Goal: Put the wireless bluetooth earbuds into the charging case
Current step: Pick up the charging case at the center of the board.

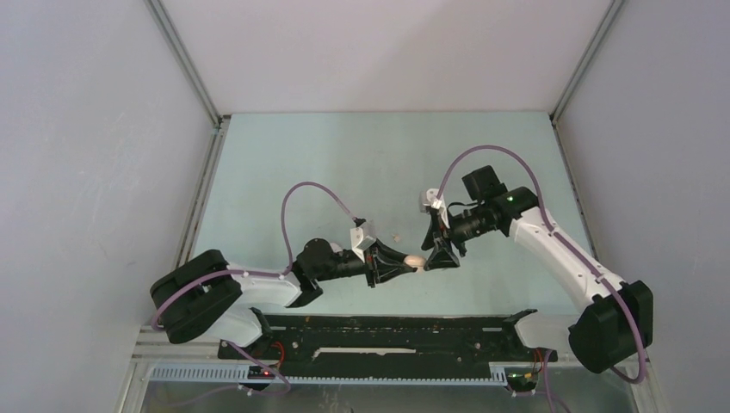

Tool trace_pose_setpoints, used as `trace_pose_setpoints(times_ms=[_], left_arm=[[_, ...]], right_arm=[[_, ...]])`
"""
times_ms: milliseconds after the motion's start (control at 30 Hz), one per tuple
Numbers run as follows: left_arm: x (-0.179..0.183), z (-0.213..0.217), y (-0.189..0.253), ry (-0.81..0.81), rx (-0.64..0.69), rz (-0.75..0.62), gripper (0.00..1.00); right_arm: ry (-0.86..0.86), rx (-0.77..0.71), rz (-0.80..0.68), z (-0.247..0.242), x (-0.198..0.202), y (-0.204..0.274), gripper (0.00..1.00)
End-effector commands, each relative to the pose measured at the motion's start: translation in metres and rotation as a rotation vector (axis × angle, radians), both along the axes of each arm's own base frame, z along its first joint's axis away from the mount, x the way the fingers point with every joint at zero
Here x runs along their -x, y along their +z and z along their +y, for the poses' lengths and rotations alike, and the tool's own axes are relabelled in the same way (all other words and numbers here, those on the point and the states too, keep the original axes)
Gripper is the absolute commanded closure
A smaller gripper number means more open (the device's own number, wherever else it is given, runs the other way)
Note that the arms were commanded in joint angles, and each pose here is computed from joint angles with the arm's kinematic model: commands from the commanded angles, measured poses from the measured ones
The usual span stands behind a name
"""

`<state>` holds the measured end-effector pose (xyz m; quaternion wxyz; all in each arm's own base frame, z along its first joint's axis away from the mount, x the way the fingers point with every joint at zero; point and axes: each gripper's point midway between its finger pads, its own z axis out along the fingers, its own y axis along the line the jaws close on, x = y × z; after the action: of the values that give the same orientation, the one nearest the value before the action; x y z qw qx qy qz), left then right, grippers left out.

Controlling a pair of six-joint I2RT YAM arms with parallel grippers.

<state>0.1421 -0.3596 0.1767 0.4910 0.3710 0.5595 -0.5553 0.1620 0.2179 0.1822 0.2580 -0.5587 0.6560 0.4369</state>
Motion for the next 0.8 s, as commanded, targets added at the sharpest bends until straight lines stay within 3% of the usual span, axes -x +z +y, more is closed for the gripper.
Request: trace_pose_setpoints(times_ms=[0, 300, 367, 467, 533, 767], left_arm=[[-0.005, -0.003, 0.024, 0.017, 0.061, -0.079, 1.0], [-0.005, -0.005, 0.027, 0.01, 0.082, -0.062, 1.0], [-0.006, -0.008, 0.024, 0.009, 0.07, -0.05, 0.98], [-0.01, -0.009, 0.018, 0.022, 0.046, -0.027, 0.76], [-0.009, -0.009, 0.01, 0.022, 0.024, -0.019, 0.65], [-0.002, -0.016, -0.002, -0.025, -0.011, -0.005, 0.58]], right_arm=[[0.057, 0.008, -0.013, 0.007, 0.005, 0.0, 0.41], [0.081, 0.026, 0.004, 0.014, 0.008, -0.006, 0.56], [0.085, 0.025, 0.004, 0.015, 0.009, -0.006, 0.67], [0.081, 0.024, -0.018, 0.015, 0.008, -0.004, 0.79], [0.074, 0.032, -0.046, 0.014, 0.006, -0.002, 0.82], [0.057, 0.075, -0.122, 0.009, 0.002, -0.002, 0.83]])
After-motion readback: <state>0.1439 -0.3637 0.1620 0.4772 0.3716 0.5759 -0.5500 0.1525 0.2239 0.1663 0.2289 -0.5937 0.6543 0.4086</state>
